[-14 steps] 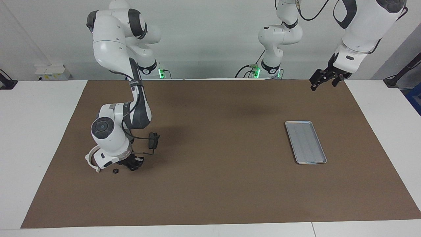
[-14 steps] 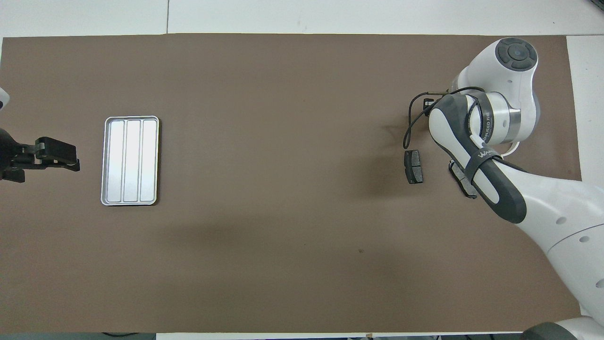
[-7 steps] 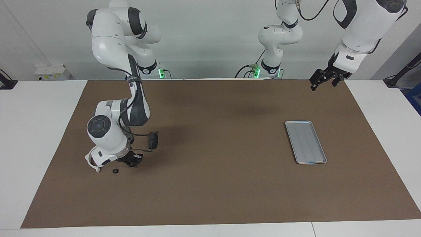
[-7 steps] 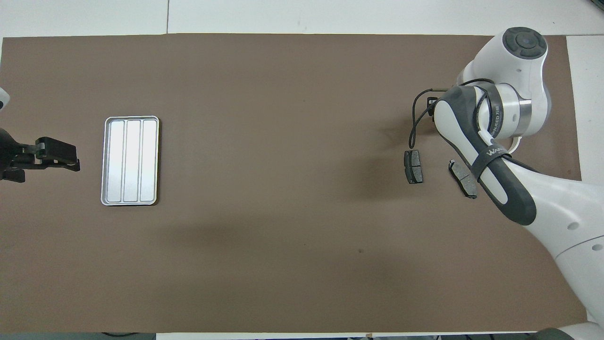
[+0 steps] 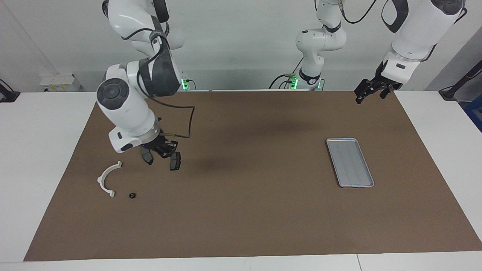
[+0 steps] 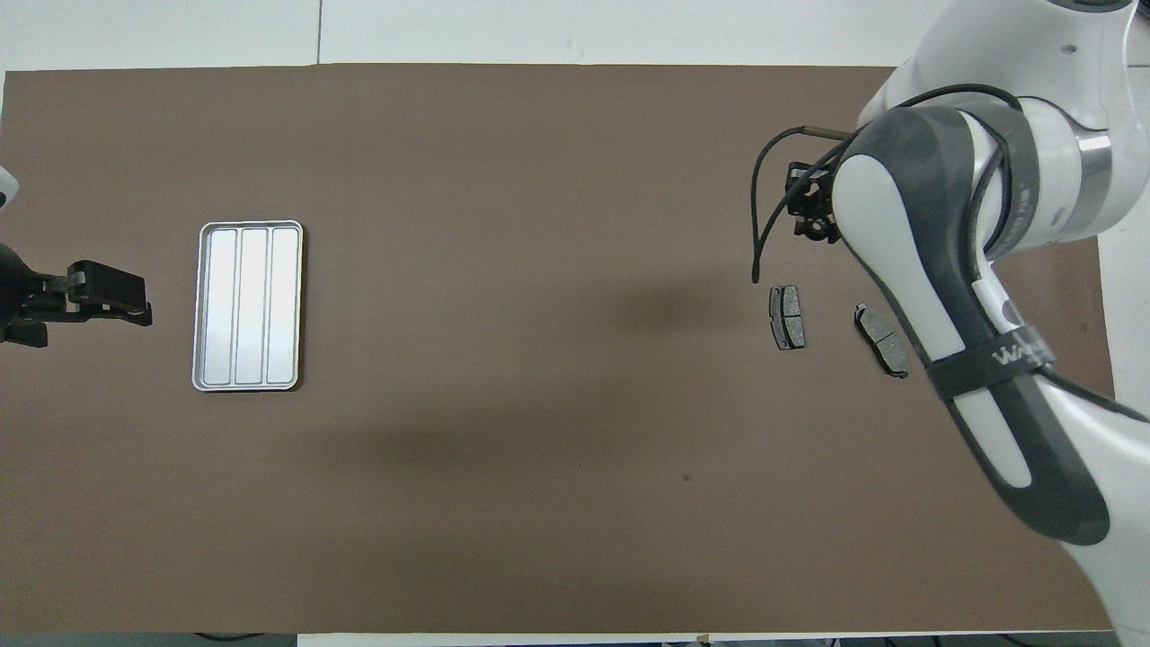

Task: Pick bearing gear from pile to tray
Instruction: 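Carry the bearing gear to the table center and release it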

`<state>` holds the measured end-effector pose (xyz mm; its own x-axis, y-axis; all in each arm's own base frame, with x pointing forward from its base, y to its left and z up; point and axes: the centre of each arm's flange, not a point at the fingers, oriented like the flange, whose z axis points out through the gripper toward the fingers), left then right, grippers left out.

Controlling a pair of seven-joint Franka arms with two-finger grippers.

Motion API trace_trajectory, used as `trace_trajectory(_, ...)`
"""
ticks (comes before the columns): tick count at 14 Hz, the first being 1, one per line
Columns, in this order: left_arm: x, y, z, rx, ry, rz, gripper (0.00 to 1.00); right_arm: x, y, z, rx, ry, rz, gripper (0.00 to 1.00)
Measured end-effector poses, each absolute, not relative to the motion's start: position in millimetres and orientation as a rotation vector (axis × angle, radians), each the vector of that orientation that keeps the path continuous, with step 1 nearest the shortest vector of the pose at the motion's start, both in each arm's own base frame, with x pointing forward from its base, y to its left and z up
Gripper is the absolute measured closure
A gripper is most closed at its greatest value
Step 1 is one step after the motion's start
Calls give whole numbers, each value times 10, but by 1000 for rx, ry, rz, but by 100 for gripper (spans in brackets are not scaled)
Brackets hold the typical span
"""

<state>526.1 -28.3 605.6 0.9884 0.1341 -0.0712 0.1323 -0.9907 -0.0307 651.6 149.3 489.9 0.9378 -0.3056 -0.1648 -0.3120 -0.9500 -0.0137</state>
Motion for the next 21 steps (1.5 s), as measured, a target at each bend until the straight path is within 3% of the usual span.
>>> trace_trajectory(5,5261,-283,6056,-3107,-208,114,0,5937,3180,5125,-2986,832,204,65)
trace_trajectory(9,5261,-283,6056,-3107,-208,114,0,5489,4104,5061,-2922,980,157,65)
trace_trajectory(12,5261,-283,6056,-3107,-208,114,0,5375,4548,4746,-2880,1036,132,65)
trace_trajectory(18,5261,-283,6056,-3107,-208,114,0,5250,5193,3394,-2921,1085,94,65)
trace_trajectory(21,5261,-283,6056,-3107,-208,114,0,5342,5193,3309,-2880,1085,48,65)
